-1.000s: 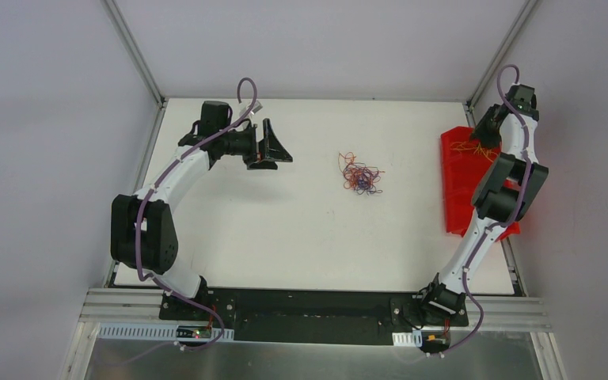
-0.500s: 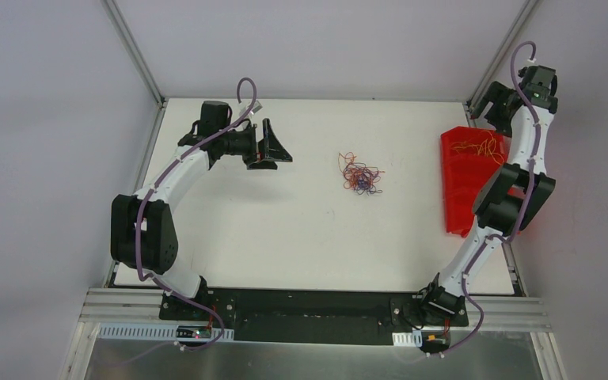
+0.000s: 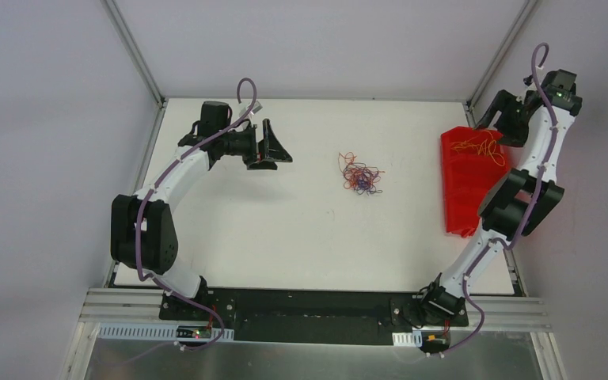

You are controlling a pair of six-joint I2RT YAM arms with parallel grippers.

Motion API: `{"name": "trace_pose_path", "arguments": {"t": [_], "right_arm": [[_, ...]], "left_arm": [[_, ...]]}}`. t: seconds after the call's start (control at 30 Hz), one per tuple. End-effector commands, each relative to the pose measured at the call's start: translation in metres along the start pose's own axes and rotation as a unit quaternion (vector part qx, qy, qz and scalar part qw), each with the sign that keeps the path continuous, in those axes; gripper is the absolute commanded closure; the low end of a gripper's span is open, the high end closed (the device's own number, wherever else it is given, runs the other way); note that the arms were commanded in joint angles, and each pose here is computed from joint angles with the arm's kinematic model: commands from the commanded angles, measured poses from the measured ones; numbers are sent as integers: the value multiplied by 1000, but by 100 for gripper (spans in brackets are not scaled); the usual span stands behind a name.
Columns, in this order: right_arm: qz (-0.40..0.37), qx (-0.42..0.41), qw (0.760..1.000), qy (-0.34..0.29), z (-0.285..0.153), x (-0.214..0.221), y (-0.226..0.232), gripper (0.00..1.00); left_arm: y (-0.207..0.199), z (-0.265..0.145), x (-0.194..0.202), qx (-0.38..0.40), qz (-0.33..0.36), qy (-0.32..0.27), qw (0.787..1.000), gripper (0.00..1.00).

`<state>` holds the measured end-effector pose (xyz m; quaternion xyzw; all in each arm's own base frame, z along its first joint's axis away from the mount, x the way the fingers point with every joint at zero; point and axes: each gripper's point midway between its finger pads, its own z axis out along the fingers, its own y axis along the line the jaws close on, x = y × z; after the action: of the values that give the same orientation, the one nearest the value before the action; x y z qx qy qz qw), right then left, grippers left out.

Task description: Untangle the cables

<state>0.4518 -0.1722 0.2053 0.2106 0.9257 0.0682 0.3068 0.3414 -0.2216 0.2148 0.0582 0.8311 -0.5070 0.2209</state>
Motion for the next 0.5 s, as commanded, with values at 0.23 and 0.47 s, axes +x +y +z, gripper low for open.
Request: {"name": "trace_pose_path", "arguments": {"t": [0.23,0.47], "right_arm": [[-129,-186,963,145,-36,129,157,22],[-175,-193,941,215,9,203,183,28]], "left_arm": [[3,53,22,-10,66,24,997,2],[16,129,0,37,21,9,999,17]]}}
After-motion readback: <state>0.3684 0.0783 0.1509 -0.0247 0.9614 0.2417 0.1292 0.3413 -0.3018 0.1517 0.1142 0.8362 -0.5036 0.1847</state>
